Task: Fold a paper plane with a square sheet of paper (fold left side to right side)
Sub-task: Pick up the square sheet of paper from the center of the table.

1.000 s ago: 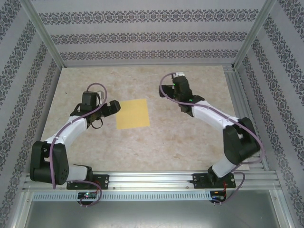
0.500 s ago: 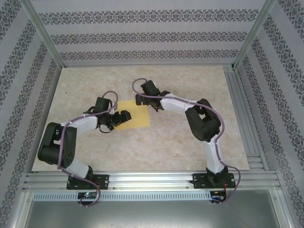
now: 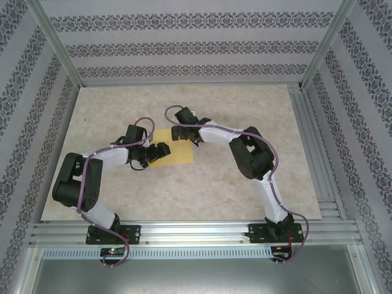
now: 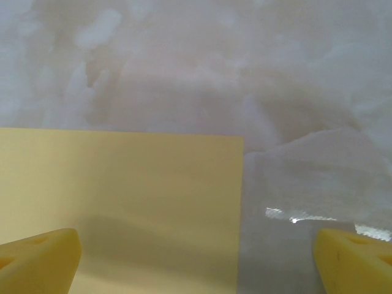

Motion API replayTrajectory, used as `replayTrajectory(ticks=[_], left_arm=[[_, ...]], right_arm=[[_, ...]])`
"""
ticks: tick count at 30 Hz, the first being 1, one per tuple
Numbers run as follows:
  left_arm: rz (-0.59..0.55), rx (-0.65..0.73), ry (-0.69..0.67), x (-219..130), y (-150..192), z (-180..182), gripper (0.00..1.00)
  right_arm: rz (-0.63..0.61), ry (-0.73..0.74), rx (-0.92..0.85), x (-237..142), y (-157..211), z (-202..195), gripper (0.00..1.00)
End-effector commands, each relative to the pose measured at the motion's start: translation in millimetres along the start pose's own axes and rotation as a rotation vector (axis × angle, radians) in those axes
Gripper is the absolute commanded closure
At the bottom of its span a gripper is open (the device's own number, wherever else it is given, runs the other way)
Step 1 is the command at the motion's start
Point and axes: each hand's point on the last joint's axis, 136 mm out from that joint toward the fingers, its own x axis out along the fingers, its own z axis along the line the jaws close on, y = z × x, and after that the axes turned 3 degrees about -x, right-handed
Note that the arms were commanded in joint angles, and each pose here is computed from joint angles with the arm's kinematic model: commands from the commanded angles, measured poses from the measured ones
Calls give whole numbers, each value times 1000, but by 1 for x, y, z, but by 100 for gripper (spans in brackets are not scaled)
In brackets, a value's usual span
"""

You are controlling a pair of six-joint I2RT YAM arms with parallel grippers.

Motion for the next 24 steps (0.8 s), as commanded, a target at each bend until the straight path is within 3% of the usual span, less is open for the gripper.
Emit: replayTrajectory(ticks=[1, 24], left_arm=[[-3, 20, -19, 8, -2, -1, 16], [26, 43, -50, 24, 2, -2, 15]], right_arm=[[52, -26, -6, 10, 16, 16, 3], [99, -242, 8, -10, 33, 60, 24]])
